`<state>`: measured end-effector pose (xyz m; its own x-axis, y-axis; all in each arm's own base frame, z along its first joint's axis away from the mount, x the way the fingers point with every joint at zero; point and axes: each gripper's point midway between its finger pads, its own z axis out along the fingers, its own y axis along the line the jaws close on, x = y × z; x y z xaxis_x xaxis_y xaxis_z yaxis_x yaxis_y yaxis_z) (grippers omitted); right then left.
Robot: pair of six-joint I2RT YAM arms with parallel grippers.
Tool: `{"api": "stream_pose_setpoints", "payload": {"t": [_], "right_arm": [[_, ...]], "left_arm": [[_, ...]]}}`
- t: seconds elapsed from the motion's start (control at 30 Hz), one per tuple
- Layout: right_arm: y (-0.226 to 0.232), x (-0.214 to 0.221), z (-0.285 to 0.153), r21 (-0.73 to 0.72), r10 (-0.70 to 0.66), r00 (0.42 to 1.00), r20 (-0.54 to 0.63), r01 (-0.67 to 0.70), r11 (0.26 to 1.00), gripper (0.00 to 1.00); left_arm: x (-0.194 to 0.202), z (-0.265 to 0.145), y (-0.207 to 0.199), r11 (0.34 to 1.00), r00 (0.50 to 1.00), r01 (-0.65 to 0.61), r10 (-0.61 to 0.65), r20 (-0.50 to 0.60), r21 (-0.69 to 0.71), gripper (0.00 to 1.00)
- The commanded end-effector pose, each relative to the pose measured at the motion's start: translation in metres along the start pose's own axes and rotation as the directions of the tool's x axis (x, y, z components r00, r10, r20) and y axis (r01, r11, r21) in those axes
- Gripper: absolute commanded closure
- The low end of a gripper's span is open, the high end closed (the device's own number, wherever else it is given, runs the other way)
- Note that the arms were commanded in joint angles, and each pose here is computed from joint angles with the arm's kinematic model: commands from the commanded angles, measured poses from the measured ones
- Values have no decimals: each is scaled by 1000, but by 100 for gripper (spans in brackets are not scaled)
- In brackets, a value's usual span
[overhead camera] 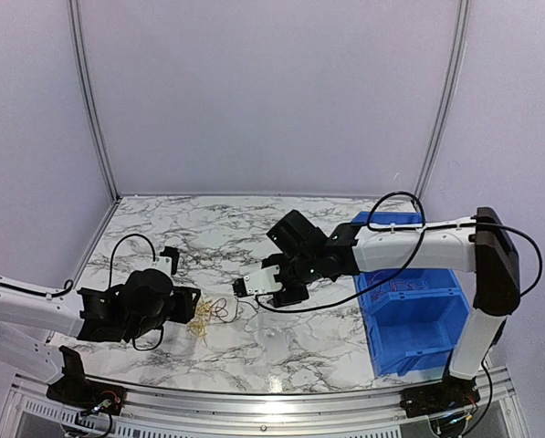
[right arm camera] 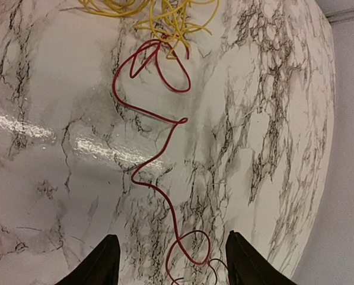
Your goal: Untangle the cables
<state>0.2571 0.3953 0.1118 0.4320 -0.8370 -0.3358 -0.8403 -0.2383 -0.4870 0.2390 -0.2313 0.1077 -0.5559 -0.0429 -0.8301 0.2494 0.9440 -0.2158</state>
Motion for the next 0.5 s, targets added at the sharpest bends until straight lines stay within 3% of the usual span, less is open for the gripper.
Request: {"api": "stream_pose_setpoints", "payload": {"t": [0.0,0.1,0.13,0.27,0.3,0.47], "right_arm": [[-7,5,28,28,-15,999,-52,17,999,39],[-12,8,43,30,-6,998,-69,8,1000,42],[-15,9,46,31,2,997,-71,1,1000,49],[-25,-8,31,4,38,999,-15,-38,999,93],[-25,-19,21,-14,45,998,32,-45,999,99],[-43,-58,-50,2,78,976,201,-80,997,100]], "left_arm": [[5,14,-17,999,999,-6,8,-48,32,51],[12,25,-19,1000,998,-6,7,-57,18,50],[15,28,-21,1000,998,0,1,-58,26,50],[20,41,-32,998,999,17,-14,-49,62,50],[22,45,-33,998,999,9,-6,-51,59,52],[45,66,-37,998,993,-47,51,-108,45,63]]}}
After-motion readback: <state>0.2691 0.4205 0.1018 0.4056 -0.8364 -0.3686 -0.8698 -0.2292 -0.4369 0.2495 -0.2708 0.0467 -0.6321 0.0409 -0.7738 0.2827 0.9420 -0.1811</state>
